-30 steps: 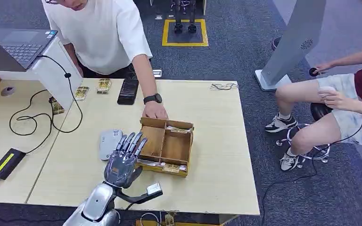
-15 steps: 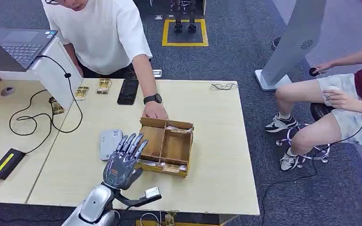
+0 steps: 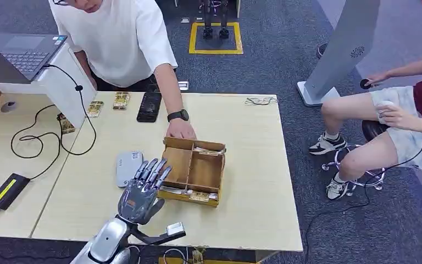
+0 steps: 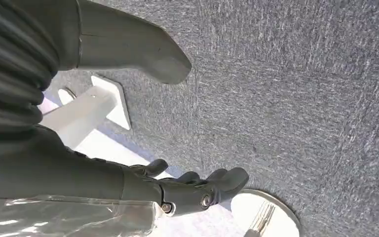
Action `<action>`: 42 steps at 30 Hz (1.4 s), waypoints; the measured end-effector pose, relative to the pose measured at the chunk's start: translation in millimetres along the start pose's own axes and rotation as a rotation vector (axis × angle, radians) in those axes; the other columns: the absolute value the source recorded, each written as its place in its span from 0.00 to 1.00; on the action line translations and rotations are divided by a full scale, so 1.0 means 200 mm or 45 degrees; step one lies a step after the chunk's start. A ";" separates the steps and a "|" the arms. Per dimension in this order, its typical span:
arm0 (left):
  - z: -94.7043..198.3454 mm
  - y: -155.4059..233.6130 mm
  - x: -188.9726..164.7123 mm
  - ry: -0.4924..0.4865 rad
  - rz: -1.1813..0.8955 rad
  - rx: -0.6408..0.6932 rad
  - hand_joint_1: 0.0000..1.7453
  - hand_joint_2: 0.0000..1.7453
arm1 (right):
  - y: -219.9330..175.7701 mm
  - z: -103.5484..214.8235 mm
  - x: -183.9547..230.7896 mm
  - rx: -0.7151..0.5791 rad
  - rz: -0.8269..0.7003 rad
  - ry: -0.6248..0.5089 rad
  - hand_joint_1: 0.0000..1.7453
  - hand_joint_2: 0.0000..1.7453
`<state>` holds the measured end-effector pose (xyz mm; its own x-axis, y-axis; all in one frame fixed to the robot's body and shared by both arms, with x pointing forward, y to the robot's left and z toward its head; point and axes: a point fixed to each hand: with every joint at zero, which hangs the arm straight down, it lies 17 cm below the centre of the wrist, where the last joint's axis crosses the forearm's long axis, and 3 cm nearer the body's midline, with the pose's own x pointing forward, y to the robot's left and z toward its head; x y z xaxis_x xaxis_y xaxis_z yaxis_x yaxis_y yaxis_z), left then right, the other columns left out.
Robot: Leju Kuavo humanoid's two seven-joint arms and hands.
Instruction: Pass the card to the sensor for recognition and then transmit it.
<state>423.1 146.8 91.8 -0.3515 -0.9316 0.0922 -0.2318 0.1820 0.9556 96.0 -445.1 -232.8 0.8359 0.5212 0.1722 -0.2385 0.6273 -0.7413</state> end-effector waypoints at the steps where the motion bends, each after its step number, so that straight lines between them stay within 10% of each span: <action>1: 0.00 0.00 0.01 -0.011 0.000 -0.004 0.00 1.00 | 0.00 0.00 0.00 0.000 0.000 0.000 0.00 1.00; 10: 0.02 0.00 0.01 -0.041 0.017 -0.011 0.00 1.00 | -0.01 -0.01 -0.01 -0.004 0.001 0.002 0.00 1.00; 11: 0.02 0.00 0.01 -0.042 0.017 -0.012 0.97 1.00 | -0.01 -0.01 0.00 -0.004 0.000 0.002 0.00 1.00; 12: 0.02 0.00 0.01 -0.043 0.017 -0.012 1.00 1.00 | -0.01 -0.01 0.00 -0.005 0.000 0.002 0.00 1.00; 42: 0.03 -0.01 0.01 -0.026 0.059 -0.041 1.00 1.00 | -0.04 -0.01 0.00 -0.020 0.002 -0.004 0.00 1.00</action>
<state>418.1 147.0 88.0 -0.3799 -0.9157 0.1312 -0.1854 0.2144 0.9590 99.3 -451.1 -229.0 0.8338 0.5242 0.1732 -0.2318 0.6172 -0.7519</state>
